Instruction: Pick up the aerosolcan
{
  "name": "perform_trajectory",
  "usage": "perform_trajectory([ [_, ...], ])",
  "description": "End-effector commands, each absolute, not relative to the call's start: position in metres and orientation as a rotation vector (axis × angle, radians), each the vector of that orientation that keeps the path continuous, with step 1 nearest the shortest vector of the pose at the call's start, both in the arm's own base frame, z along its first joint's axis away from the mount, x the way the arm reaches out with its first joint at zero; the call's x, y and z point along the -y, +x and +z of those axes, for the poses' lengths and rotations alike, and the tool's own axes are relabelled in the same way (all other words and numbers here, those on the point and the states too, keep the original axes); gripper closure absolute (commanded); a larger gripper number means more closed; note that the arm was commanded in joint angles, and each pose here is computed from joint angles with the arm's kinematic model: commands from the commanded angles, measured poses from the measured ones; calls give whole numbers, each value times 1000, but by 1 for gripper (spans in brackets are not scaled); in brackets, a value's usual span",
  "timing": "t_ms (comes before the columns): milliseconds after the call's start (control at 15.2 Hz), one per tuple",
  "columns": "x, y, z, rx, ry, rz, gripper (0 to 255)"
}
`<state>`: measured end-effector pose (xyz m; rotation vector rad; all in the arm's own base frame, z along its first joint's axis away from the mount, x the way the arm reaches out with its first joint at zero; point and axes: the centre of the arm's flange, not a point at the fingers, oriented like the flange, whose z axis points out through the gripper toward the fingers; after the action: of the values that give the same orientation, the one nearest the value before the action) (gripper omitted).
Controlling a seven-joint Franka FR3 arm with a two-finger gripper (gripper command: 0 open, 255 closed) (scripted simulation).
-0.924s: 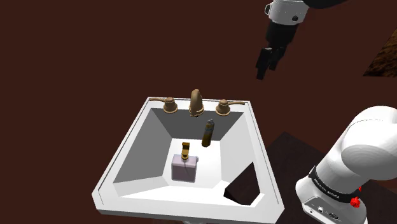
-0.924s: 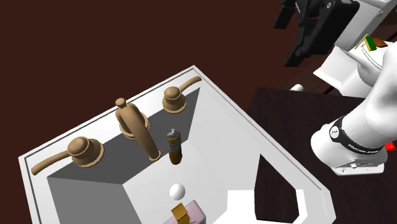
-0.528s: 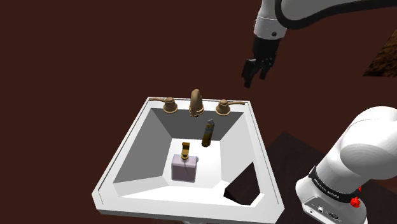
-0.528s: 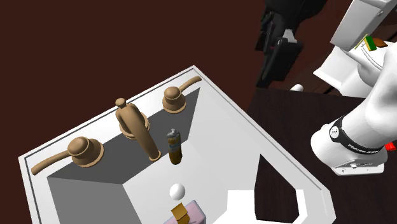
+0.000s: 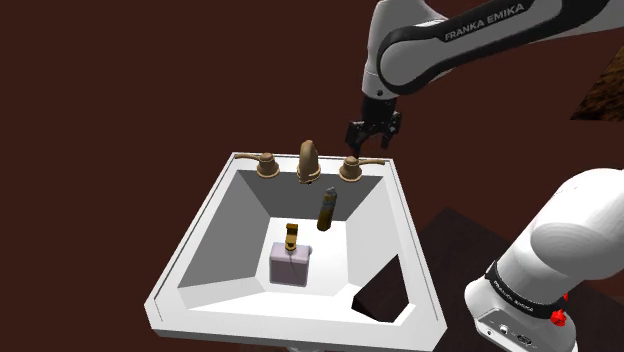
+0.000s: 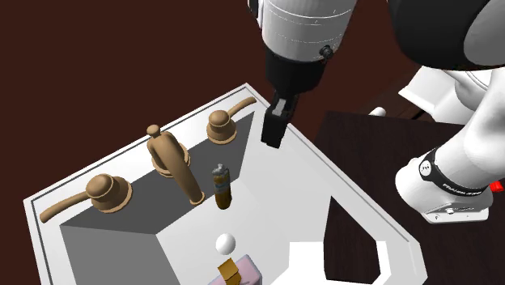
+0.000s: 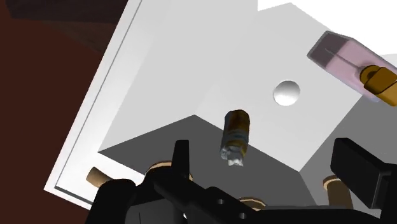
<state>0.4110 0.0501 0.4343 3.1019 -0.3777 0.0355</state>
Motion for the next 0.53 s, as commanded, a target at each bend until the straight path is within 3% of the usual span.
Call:
perform_trajectory([
  [0,-54,426,413,472,3093,25,0],
  [462,-53,482,337,780,3042,-18,0],
])
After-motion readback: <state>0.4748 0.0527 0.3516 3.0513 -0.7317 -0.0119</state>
